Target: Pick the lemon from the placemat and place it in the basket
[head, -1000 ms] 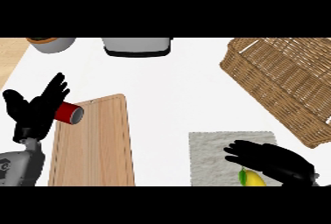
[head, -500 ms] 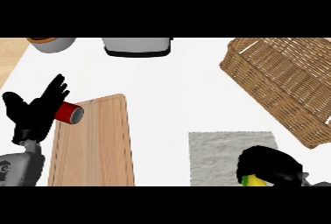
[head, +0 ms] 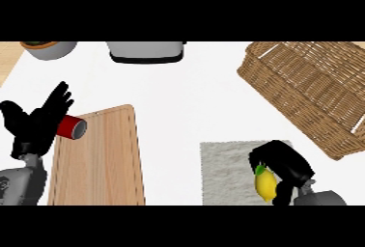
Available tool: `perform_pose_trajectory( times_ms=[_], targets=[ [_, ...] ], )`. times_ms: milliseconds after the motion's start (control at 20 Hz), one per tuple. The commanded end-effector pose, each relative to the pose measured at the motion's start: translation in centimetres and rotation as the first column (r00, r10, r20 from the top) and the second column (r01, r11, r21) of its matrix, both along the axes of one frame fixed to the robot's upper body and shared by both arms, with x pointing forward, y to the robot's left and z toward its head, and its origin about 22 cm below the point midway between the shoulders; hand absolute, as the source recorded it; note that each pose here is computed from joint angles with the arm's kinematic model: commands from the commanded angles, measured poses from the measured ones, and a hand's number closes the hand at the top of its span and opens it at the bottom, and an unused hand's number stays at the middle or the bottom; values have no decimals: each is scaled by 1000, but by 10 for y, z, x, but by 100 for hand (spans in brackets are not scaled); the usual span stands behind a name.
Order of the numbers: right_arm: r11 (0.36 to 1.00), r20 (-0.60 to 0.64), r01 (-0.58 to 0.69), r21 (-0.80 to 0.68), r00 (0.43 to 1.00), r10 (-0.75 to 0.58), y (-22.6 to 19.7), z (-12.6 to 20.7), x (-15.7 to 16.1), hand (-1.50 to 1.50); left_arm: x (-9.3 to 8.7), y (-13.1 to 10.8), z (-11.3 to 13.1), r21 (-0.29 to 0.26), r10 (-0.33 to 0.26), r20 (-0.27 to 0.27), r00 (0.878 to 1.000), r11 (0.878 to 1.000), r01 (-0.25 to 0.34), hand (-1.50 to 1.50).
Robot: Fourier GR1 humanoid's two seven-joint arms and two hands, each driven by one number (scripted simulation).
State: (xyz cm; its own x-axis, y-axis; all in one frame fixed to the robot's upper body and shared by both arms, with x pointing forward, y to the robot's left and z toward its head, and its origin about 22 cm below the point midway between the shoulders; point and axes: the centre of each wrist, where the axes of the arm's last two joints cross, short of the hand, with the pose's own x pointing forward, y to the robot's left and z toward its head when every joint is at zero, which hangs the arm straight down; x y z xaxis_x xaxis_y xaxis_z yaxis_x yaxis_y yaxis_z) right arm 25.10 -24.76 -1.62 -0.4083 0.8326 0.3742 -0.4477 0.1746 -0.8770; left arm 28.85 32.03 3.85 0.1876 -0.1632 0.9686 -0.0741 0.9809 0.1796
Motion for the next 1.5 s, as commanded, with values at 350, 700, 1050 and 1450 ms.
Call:
perform_pose_trajectory(
  times_ms=[350,700,1050,1450],
  targets=[
    [722,-24,673,160,734,-679,65,32,48,150,10,-18,8,-2,-72,18,997,997,72,0],
    [503,55,637,584,587,-808,125,104,78,150,18,-37,7,8,-131,14,991,991,131,0],
    [372,147,631,681,381,-913,193,174,108,150,16,-30,-5,-4,-116,2,993,993,116,0],
    [321,232,698,640,222,-947,237,238,139,150,27,-29,14,5,-72,5,997,997,72,0]
  ],
)
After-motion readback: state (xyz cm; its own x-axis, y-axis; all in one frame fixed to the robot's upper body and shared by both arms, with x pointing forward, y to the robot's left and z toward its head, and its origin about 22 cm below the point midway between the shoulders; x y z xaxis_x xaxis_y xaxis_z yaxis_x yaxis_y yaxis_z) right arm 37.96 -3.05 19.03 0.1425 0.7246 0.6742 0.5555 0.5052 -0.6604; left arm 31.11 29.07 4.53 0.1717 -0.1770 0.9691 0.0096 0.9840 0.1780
